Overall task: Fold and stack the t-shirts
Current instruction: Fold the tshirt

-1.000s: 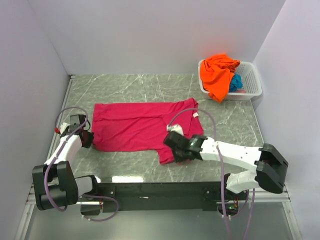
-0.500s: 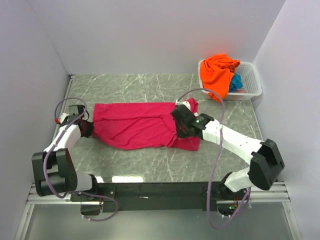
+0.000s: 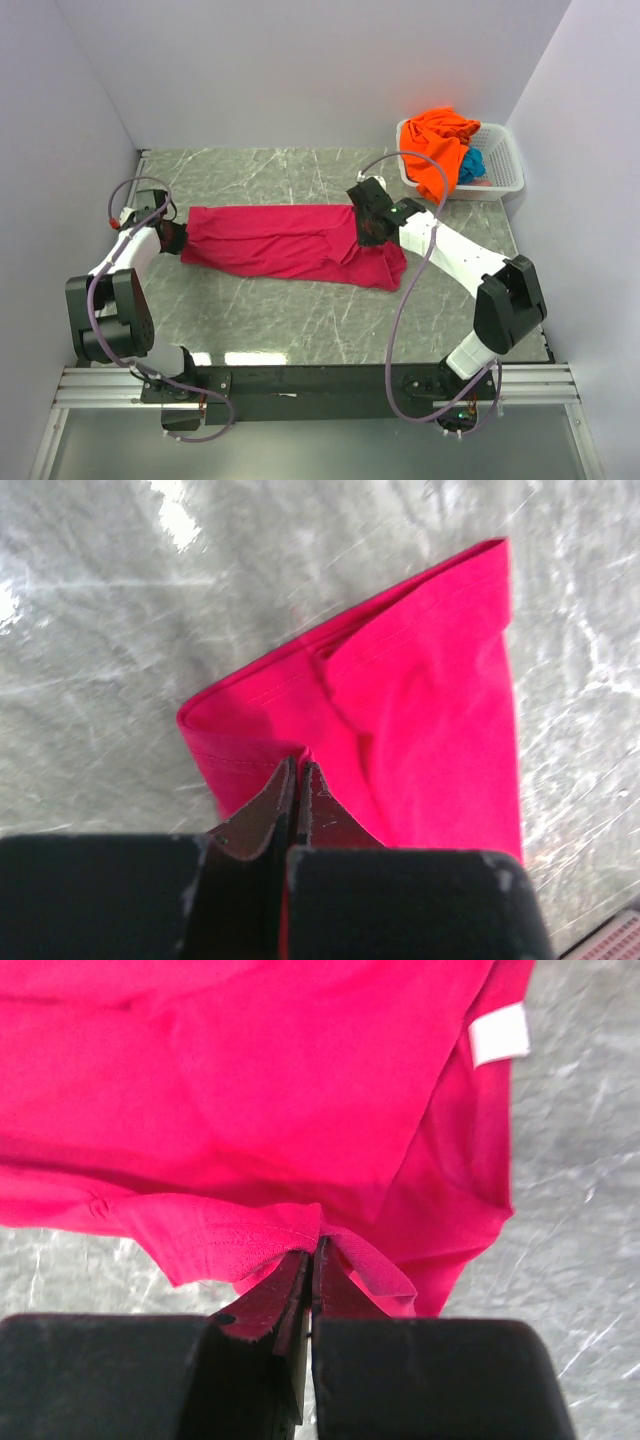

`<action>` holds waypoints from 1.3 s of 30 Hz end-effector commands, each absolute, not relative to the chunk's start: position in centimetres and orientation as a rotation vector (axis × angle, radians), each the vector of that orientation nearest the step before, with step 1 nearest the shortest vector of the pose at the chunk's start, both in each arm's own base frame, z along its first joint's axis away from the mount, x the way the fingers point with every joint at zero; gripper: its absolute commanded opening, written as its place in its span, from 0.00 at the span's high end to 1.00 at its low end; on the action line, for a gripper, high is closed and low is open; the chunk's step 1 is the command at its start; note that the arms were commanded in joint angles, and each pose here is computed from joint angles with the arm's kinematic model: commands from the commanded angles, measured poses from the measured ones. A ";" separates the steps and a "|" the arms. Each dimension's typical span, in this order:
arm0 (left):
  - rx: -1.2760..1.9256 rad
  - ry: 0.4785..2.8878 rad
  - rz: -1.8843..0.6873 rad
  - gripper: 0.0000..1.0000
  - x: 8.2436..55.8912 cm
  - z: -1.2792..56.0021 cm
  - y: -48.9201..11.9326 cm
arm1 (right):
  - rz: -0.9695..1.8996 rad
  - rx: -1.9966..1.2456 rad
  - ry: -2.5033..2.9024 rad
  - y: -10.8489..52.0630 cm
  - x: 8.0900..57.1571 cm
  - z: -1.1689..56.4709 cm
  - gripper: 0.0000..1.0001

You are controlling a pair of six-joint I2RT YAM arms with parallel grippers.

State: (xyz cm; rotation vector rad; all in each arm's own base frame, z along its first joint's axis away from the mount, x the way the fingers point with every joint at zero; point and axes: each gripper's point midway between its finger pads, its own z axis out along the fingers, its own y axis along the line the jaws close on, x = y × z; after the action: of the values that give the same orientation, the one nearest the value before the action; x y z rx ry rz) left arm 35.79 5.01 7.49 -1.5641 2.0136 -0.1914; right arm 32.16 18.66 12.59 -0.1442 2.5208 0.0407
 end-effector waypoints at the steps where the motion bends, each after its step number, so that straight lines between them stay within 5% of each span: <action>1: -1.577 1.948 -0.168 0.99 37.2 9.0 6.0 | 0.037 -0.147 2.476 18.5 34.2 14.4 1.00; 13: -1.596 1.917 -0.160 0.99 39.9 9.1 6.8 | 0.036 -0.219 2.486 18.0 37.5 13.5 1.00; 23: -1.520 2.003 -0.193 0.99 42.3 7.7 6.0 | -0.081 -0.779 2.344 18.6 42.5 12.9 1.00; 26: -1.508 2.019 -0.184 0.89 42.7 7.6 5.9 | -0.138 -0.978 2.303 18.7 43.6 11.8 1.00; 29: -1.507 2.029 -0.154 0.68 42.6 7.4 6.1 | -0.252 -1.018 2.350 17.9 44.8 10.7 0.74; 32: -1.504 2.003 -0.130 0.48 42.5 8.2 6.6 | -0.386 -0.846 2.353 16.9 47.2 11.4 0.68; 35: -1.491 1.980 -0.123 0.18 42.6 9.7 6.9 | -0.375 -0.586 2.287 17.2 49.7 13.9 0.56; 36: -1.483 1.977 -0.127 0.01 42.6 10.2 6.9 | -0.368 -0.529 2.273 17.2 50.0 14.9 0.47; 39: -1.447 1.979 -0.146 0.01 42.5 11.7 6.6 | -0.259 -0.382 2.291 17.7 48.6 16.2 0.43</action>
State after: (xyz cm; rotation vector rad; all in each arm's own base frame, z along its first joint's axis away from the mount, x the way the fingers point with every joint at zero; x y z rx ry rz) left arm 41.80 6.35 7.27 -1.5198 2.0422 -0.1192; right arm 47.68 17.75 10.66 -0.6547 2.3818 -0.3296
